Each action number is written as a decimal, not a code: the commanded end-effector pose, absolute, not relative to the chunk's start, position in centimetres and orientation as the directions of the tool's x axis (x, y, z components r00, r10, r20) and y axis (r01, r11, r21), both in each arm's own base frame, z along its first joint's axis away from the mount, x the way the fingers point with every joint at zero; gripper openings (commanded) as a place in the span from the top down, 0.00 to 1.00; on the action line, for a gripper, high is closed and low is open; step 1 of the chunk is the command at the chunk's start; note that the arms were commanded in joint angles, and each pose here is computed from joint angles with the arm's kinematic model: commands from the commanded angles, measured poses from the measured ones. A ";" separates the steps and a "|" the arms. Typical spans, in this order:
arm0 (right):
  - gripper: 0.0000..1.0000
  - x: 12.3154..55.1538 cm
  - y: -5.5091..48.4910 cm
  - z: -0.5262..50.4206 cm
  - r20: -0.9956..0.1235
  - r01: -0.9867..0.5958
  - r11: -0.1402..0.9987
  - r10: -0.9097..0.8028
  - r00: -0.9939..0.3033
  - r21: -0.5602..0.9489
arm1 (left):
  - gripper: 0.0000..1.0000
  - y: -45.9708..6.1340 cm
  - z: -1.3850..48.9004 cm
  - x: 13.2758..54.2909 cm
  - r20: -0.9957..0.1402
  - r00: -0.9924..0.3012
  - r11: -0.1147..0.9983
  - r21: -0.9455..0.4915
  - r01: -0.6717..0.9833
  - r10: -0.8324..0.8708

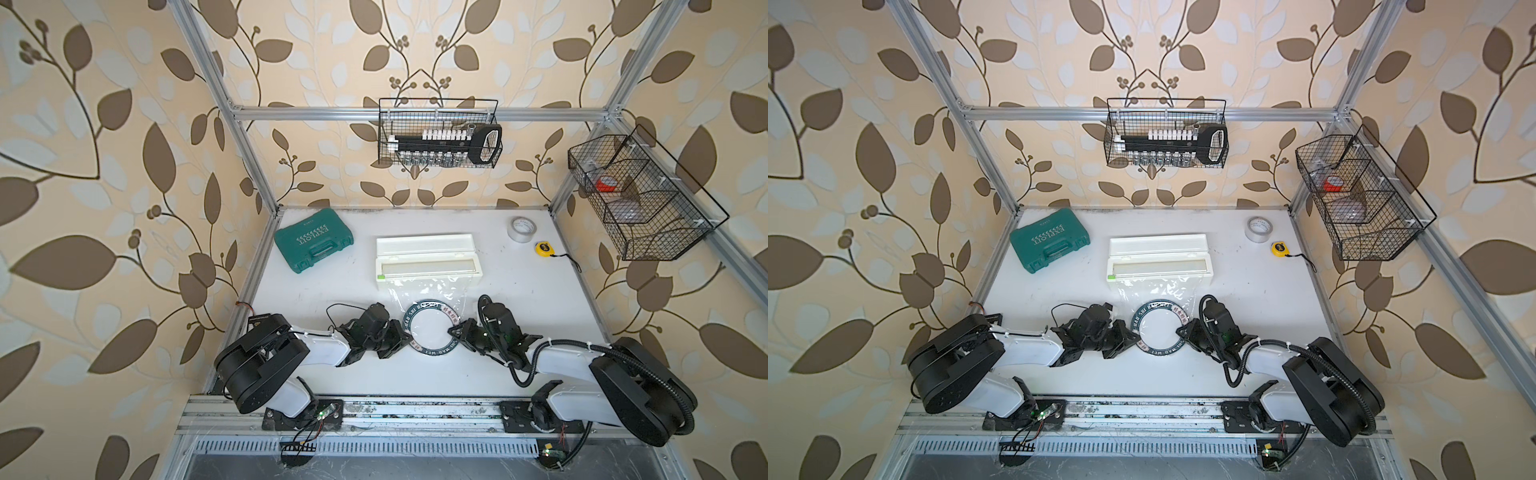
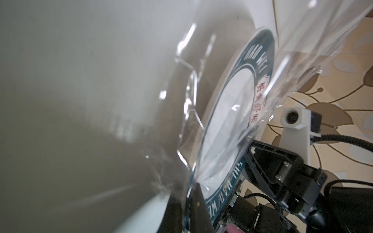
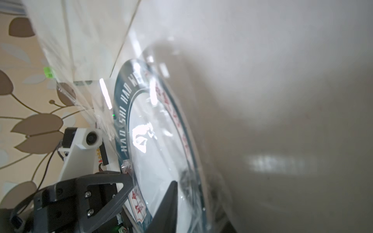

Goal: Wrap the plate with plastic wrap
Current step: Place the plate at the center of the board.

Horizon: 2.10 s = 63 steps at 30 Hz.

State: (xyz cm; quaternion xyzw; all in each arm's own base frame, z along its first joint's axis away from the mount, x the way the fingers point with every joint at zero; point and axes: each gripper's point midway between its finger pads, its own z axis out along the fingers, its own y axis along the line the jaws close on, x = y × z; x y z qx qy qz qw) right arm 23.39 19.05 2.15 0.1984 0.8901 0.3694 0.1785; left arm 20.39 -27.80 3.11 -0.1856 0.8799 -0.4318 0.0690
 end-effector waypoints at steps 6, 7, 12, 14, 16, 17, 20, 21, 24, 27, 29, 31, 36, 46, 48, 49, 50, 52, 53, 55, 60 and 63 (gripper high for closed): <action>0.32 24.3 13.5 4.1 -0.290 0.267 0.804 0.468 -0.835 0.531 | 1.00 -26.7 -0.1 17.0 0.064 -0.954 0.679 -0.689 -0.256 -0.294; 0.30 24.8 12.8 4.8 -0.321 0.260 0.828 0.454 -0.831 0.497 | 1.00 -26.8 -0.1 16.9 0.068 -0.953 0.678 -0.688 -0.258 -0.294; 0.28 27.4 13.0 8.2 -0.394 0.187 0.890 0.361 -0.845 0.416 | 1.00 -27.2 -0.6 16.3 0.088 -0.953 0.681 -0.681 -0.270 -0.290; 0.28 28.3 14.5 8.6 -0.383 0.154 0.875 0.351 -0.854 0.458 | 1.00 -27.1 -1.0 15.8 0.104 -0.948 0.678 -0.676 -0.290 -0.301; 0.32 29.3 16.0 8.9 -0.382 0.118 0.857 0.342 -0.858 0.502 | 1.00 -26.9 -1.2 15.6 0.113 -0.943 0.671 -0.676 -0.305 -0.314; 0.35 30.0 16.8 9.2 -0.386 0.098 0.847 0.338 -0.858 0.522 | 1.00 -26.7 -1.2 15.5 0.110 -0.941 0.672 -0.674 -0.307 -0.319; 0.38 32.1 19.4 10.3 -0.384 0.051 0.813 0.329 -0.863 0.581 | 1.00 -26.7 -1.0 15.7 0.099 -0.942 0.677 -0.671 -0.302 -0.321; 0.38 32.7 20.3 10.6 -0.374 0.045 0.796 0.333 -0.865 0.604 | 1.00 -26.8 -0.8 15.8 0.096 -0.943 0.677 -0.673 -0.297 -0.318; 0.34 33.4 23.8 11.0 -0.318 0.049 0.734 0.352 -0.880 0.677 | 1.00 -27.0 -0.9 15.8 0.096 -0.946 0.682 -0.671 -0.292 -0.310; 0.30 33.7 26.9 10.6 -0.237 0.088 0.657 0.389 -0.890 0.749 | 1.00 -27.0 -1.0 15.8 0.097 -0.946 0.684 -0.669 -0.293 -0.310; 0.29 34.1 28.7 10.3 -0.196 0.107 0.618 0.402 -0.894 0.779 | 1.00 -26.9 -1.1 15.8 0.098 -0.945 0.685 -0.666 -0.296 -0.312; 0.29 34.7 30.1 10.2 -0.184 0.109 0.599 0.407 -0.895 0.794 | 1.00 -26.9 -1.0 15.9 0.095 -0.945 0.686 -0.666 -0.294 -0.314; 0.29 34.7 28.1 9.8 -0.233 0.158 0.676 0.450 -0.862 0.720 | 1.00 -27.0 -0.7 15.9 0.088 -0.950 0.696 -0.661 -0.281 -0.299; 0.24 34.3 20.6 10.3 -0.356 0.067 0.831 0.308 -0.882 0.552 | 1.00 -24.9 0.8 11.8 0.152 -0.972 0.703 -0.671 -0.236 -0.182; 0.23 34.9 20.5 10.4 -0.352 0.063 0.823 0.309 -0.883 0.564 | 1.00 -24.3 0.6 10.9 0.181 -0.967 0.700 -0.668 -0.253 -0.177; 0.22 35.3 20.4 10.6 -0.359 0.067 0.825 0.315 -0.878 0.561 | 1.00 -24.0 0.5 10.6 0.190 -0.965 0.699 -0.665 -0.262 -0.181; 0.22 35.8 20.5 10.8 -0.362 0.067 0.820 0.323 -0.874 0.568 | 1.00 -23.5 0.2 10.2 0.195 -0.962 0.702 -0.659 -0.271 -0.189; 0.22 36.6 20.6 11.4 -0.368 0.072 0.813 0.338 -0.866 0.577 | 1.00 -22.9 -0.1 10.0 0.200 -0.958 0.706 -0.648 -0.286 -0.205; 0.21 37.1 20.4 11.7 -0.382 0.076 0.817 0.347 -0.857 0.571 | 1.00 -22.9 -0.1 9.9 0.201 -0.957 0.705 -0.647 -0.291 -0.211; 0.19 37.9 19.9 11.8 -0.394 0.091 0.824 0.361 -0.845 0.559 | 1.00 -23.0 0.2 10.0 0.204 -0.954 0.691 -0.657 -0.300 -0.220; 0.18 37.3 20.0 12.0 -0.365 0.092 0.801 0.368 -0.855 0.592 | 1.00 -23.0 -0.2 10.3 0.209 -0.947 0.691 -0.647 -0.322 -0.246; 0.19 36.8 19.8 12.6 -0.378 0.071 0.807 0.351 -0.857 0.586 | 1.00 -22.8 -0.6 10.1 0.231 -0.935 0.683 -0.640 -0.354 -0.268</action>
